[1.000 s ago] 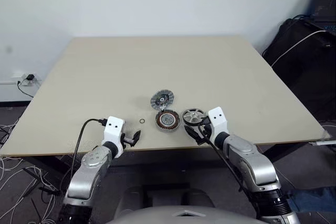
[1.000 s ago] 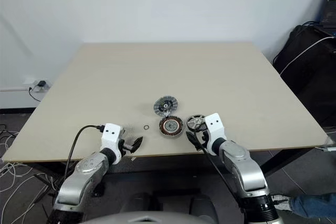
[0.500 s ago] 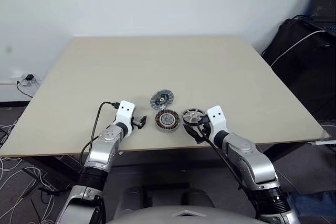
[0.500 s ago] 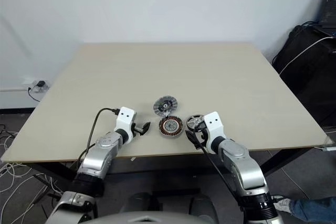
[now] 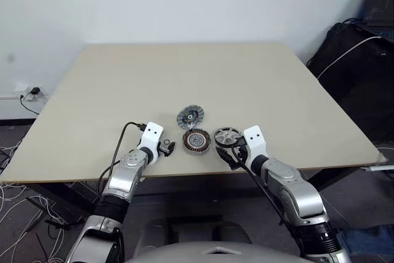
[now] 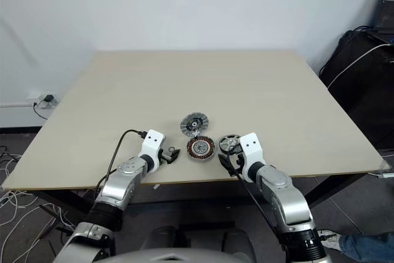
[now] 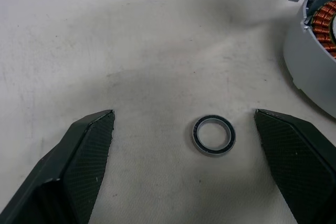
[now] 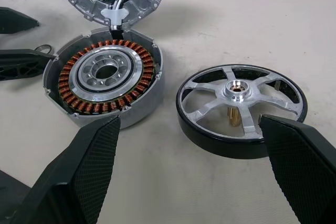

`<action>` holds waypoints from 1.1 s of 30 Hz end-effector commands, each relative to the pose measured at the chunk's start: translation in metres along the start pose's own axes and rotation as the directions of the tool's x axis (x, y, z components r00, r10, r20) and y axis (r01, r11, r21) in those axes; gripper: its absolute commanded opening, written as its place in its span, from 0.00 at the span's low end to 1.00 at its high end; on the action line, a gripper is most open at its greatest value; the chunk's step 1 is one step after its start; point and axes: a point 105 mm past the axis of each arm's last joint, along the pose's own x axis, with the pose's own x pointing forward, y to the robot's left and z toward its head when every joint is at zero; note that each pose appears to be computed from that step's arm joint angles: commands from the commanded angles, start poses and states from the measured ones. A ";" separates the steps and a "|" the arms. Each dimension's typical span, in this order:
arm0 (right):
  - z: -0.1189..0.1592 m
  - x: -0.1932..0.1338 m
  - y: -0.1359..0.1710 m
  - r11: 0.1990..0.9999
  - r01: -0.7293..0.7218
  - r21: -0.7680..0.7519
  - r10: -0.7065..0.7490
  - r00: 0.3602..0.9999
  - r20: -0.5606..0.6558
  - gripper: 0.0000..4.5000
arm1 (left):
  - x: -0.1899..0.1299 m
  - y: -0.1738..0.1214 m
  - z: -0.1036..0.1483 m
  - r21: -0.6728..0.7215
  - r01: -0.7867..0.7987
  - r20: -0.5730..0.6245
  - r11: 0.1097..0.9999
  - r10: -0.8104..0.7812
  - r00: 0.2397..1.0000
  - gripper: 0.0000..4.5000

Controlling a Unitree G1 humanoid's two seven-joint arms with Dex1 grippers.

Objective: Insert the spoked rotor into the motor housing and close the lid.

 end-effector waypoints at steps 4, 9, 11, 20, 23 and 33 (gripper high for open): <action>0.017 -0.001 0.001 1.000 0.002 -0.020 -0.001 0.998 0.060 1.00 | -0.004 0.001 -0.004 0.033 -0.023 -0.024 0.999 0.024 0.999 0.57; 0.018 -0.001 0.000 1.000 0.004 -0.020 -0.003 0.998 0.062 1.00 | -0.006 0.001 -0.003 0.014 -0.029 -0.014 0.999 0.030 0.999 0.20; 0.018 -0.001 -0.001 1.000 0.006 -0.019 -0.005 0.998 0.063 1.00 | -0.009 -0.001 0.000 0.004 -0.026 0.003 1.000 0.026 1.000 0.15; 0.017 0.000 0.001 1.000 0.000 -0.017 0.001 0.998 0.063 1.00 | -0.030 -0.039 0.050 -0.004 0.185 0.173 0.983 -0.181 0.968 0.15; 0.017 0.001 0.003 1.000 -0.005 -0.018 0.006 0.998 0.062 1.00 | -0.033 -0.051 0.070 0.013 0.255 0.224 0.967 -0.251 0.942 0.15; 0.019 0.000 0.002 1.000 -0.001 -0.018 0.003 0.998 0.069 1.00 | -0.008 -0.072 0.088 0.080 0.301 0.207 0.950 -0.311 0.928 0.15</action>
